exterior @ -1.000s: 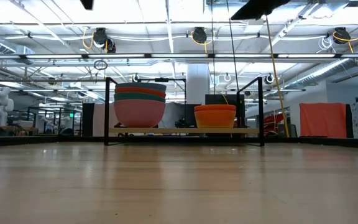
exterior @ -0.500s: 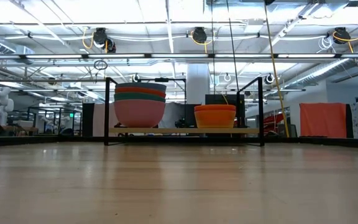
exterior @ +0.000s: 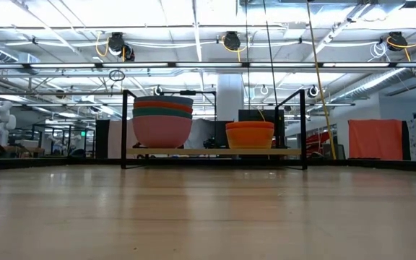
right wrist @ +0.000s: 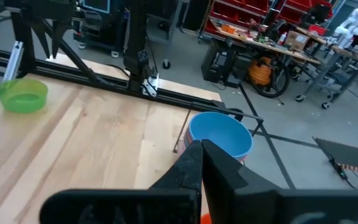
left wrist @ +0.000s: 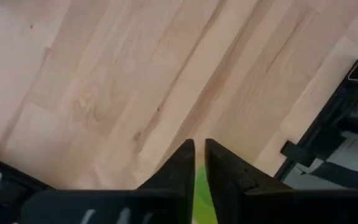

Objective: Place and stack bowls onto a shelf
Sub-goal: Stack the green bowl on top of the orange bowl on the shelf

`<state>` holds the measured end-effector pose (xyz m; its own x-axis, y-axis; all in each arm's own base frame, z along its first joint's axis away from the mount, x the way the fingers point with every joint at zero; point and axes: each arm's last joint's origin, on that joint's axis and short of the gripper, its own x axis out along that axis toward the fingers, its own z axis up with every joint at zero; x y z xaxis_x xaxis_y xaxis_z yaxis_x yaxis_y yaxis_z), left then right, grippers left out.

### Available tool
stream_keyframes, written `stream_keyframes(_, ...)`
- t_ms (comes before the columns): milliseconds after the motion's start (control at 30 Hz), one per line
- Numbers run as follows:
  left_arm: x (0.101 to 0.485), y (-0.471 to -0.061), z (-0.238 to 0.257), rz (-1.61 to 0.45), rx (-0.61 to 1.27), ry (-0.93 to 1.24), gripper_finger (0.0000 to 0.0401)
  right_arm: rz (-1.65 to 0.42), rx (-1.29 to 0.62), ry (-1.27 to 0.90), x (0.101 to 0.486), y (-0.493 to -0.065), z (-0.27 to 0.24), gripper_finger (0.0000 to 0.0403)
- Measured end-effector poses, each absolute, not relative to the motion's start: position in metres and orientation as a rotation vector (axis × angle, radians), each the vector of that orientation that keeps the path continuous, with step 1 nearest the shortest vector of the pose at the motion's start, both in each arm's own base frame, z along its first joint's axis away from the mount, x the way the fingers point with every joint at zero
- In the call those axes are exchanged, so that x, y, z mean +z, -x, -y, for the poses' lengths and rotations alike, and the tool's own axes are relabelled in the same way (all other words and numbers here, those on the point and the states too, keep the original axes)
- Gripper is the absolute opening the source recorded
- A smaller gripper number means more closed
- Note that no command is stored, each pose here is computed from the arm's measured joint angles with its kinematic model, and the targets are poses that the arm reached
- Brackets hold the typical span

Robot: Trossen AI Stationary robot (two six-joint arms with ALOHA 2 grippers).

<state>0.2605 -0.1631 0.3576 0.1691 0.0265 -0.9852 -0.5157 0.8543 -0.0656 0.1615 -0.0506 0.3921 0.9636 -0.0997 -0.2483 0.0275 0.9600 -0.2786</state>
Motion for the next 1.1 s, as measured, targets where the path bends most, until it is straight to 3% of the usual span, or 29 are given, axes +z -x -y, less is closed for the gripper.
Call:
stream_keyframes(167, 0.341, -0.257, 0.173, -1.380, 0.547, 0.550, 0.0079, -0.261, -0.049, 0.283, 0.392, -0.162, 0.048, 0.0000)
stream_keyframes(367, 0.303, -0.252, 0.189, -1.415, 0.791, 0.870, 0.0092, -0.261, -0.046, 0.286, 0.392, -0.162, 0.048, 0.0000)
stream_keyframes(733, 0.245, -0.262, 0.234, -1.314, 0.581, 1.284, 0.0093, -0.261, -0.047, 0.287, 0.392, -0.162, 0.048, 0.0000)
stream_keyframes(1100, 0.228, -0.229, 0.252, -1.360, 0.735, 1.288, 0.0093, -0.261, -0.047, 0.287, 0.392, -0.162, 0.048, 0.0000)
